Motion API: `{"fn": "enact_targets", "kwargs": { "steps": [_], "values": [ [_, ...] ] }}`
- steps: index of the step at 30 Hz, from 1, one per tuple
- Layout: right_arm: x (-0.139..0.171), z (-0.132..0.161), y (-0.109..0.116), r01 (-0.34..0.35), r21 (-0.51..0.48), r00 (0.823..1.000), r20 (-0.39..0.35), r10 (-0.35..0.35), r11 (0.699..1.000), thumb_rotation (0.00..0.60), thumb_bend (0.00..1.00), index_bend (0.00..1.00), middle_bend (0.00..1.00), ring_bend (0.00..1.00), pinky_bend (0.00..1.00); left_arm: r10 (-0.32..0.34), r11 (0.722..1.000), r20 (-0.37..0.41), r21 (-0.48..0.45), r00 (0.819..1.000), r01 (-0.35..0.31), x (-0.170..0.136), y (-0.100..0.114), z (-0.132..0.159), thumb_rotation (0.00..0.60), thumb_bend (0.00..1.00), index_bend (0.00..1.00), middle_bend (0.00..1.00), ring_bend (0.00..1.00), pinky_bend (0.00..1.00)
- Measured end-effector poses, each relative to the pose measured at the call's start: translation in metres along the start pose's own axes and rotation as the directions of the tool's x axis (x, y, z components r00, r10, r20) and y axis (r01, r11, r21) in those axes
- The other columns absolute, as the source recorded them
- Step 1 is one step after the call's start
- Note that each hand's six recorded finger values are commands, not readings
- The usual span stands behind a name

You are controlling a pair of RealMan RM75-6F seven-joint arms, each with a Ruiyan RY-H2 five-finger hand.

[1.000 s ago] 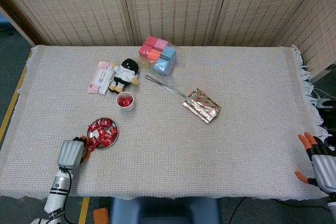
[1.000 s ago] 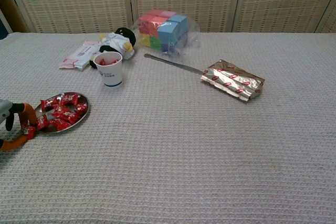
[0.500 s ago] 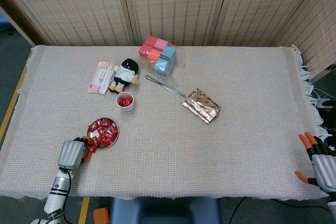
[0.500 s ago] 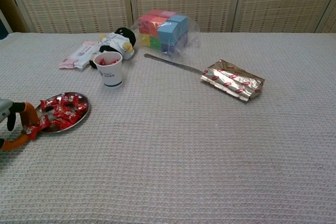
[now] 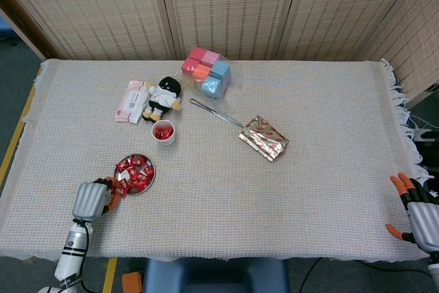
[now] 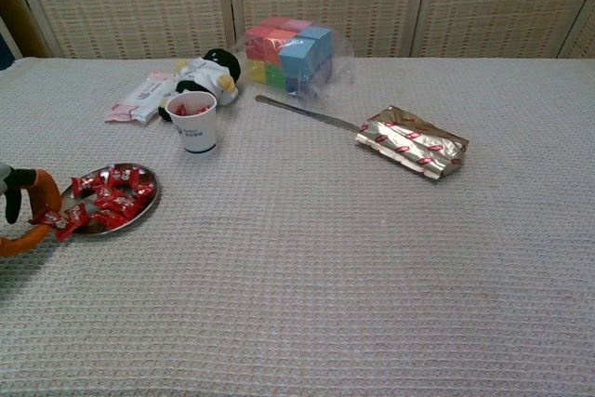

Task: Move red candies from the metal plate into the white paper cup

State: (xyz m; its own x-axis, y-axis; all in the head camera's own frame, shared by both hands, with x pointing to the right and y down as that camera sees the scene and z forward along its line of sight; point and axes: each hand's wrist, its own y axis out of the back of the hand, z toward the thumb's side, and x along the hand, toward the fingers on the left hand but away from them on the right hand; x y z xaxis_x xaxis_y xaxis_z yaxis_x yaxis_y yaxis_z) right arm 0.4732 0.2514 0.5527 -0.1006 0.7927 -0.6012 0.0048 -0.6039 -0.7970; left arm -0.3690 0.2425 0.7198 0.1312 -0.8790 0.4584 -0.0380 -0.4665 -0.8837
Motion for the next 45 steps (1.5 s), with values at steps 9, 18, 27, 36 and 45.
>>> {"fn": "enact_targets", "kwargs": {
  "steps": [9,18,27,36,45],
  "values": [
    [0.0,0.0,0.0,-0.001,0.0,1.0,0.001,0.001,1.0,0.6,0.09,0.0,0.0,0.0,0.2,-0.016,1.0,0.002,0.004,1.0,0.016,0.003,-0.003,0.002,0.6,0.38,0.49,0.57,0.57,0.97],
    [0.0,-0.001,0.001,0.003,-0.002,1.0,0.004,-0.003,1.0,0.6,0.09,0.0,0.0,0.0,0.2,-0.007,1.0,0.006,-0.005,1.0,0.007,0.008,0.0,0.005,0.6,0.39,0.58,0.64,0.59,0.98],
    [-0.002,-0.002,0.0,0.0,0.002,1.0,0.012,0.0,1.0,0.6,0.09,0.0,0.0,0.0,0.2,0.107,0.993,0.051,-0.048,0.993,-0.105,0.044,0.041,0.021,0.6,0.39,0.57,0.62,0.59,0.98],
    [-0.006,-0.007,-0.001,-0.003,0.004,0.999,0.04,0.003,1.0,0.6,0.09,0.0,0.0,0.0,0.2,0.138,0.99,0.11,-0.051,0.984,-0.133,0.115,0.076,0.061,0.6,0.38,0.57,0.61,0.59,0.97],
    [-0.012,-0.015,-0.002,-0.008,0.006,0.997,0.079,0.008,1.0,0.6,0.09,0.0,0.0,0.0,0.2,0.13,0.991,0.105,-0.04,0.986,-0.127,0.171,0.083,0.09,0.6,0.39,0.56,0.6,0.59,0.97]
  ]
}}
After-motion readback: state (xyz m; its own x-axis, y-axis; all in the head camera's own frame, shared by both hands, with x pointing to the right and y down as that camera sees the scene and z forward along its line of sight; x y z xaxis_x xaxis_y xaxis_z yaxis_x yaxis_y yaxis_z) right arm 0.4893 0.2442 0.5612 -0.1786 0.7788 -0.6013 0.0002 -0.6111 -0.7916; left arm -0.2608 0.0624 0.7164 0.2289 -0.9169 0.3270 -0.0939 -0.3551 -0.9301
